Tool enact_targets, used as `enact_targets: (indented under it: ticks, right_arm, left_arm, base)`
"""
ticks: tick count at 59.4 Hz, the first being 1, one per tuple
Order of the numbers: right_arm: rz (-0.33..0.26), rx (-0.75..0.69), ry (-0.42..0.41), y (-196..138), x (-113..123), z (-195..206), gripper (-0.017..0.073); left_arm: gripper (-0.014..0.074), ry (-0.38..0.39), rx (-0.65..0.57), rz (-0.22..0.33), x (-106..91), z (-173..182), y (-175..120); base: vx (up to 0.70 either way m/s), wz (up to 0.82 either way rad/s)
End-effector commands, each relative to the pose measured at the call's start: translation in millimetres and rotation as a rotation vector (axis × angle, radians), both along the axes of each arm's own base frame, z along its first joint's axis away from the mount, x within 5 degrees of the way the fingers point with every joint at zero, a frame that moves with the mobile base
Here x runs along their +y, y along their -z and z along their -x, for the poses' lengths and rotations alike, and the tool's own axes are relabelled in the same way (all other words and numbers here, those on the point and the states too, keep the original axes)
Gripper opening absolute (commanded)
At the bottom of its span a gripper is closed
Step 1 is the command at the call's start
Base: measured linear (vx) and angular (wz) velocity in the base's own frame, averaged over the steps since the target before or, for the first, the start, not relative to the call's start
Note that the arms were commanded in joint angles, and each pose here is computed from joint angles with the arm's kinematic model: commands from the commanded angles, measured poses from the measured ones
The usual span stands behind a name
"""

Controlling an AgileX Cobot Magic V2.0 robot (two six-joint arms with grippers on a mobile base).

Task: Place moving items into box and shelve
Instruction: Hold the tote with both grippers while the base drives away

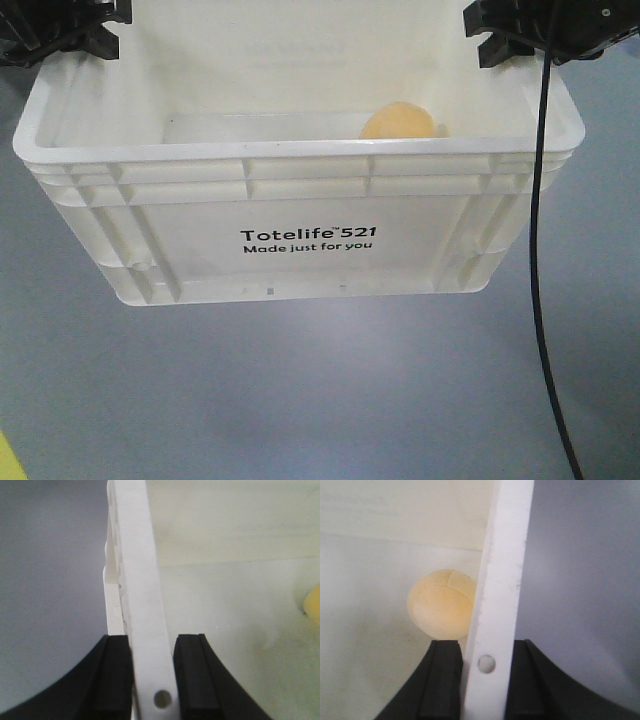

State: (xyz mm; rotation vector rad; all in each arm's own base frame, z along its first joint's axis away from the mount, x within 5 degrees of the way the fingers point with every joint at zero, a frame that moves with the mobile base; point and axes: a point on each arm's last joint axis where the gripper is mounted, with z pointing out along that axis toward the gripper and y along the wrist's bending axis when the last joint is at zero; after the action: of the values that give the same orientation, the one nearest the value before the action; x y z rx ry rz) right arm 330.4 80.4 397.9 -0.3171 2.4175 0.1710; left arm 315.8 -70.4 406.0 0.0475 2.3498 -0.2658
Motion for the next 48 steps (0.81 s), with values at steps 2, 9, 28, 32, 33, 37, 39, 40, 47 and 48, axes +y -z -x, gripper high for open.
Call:
enact_targets:
  ticks: [2, 9, 28, 32, 33, 37, 39, 40, 47, 48]
  right_arm:
    - [-0.091, -0.2, -0.036, -40.9, 5.4, 12.0, -0.0013]
    - [-0.09, -0.199, -0.037, -40.8, 5.4, 12.1, -0.0013]
    - [-0.09, -0.199, -0.037, -40.8, 5.4, 12.1, -0.0013]
    - [-0.09, -0.199, -0.037, -40.8, 5.4, 12.1, -0.0013]
    - [-0.09, -0.199, -0.037, -40.8, 5.4, 12.1, -0.0013]
    - [-0.09, -0.199, -0.036, -40.8, 5.3, 12.1, -0.0013]
    - [-0.09, -0.199, -0.036, -40.8, 5.3, 12.1, -0.0013]
    - [-0.09, -0.199, -0.036, -40.8, 5.3, 12.1, -0.0013]
    - [-0.09, -0.198, -0.036, -40.7, 5.3, 12.2, -0.0013]
    - [-0.09, -0.198, -0.036, -40.7, 5.3, 12.2, -0.0013]
  left_arm:
    - [-0.0016, 0.013, -0.221, 0.132, -6.2, 12.1, -44.1]
    - [-0.0016, 0.014, -0.216, 0.131, -6.2, 12.7, -43.9]
    - [-0.0016, 0.015, -0.21, 0.13, -6.2, 13.0, -43.5]
    - [-0.0016, 0.015, -0.21, 0.13, -6.2, 13.0, -43.5]
    - [-0.0016, 0.015, -0.21, 0.13, -6.2, 13.0, -43.5]
    - [-0.0016, 0.015, -0.21, 0.13, -6.2, 13.0, -43.5]
    - [-0.0016, 0.015, -0.211, 0.13, -6.2, 13.0, -43.6]
    - [-0.0016, 0.015, -0.211, 0.13, -6.2, 13.0, -43.6]
    - [-0.0016, 0.015, -0.21, 0.13, -6.2, 13.0, -43.4]
    - [-0.0016, 0.015, -0.21, 0.13, -6.2, 13.0, -43.4]
  base:
    - [0.14, 0.75]
    - [0.15, 0.72]
    - [0.2, 0.7]
    - [0.23, 0.69]
    - [0.24, 0.69]
    - [0.25, 0.67]
    - [0.26, 0.65]
    - [0.26, 0.64]
    - [0.28, 0.62]
    - [0.28, 0.6]
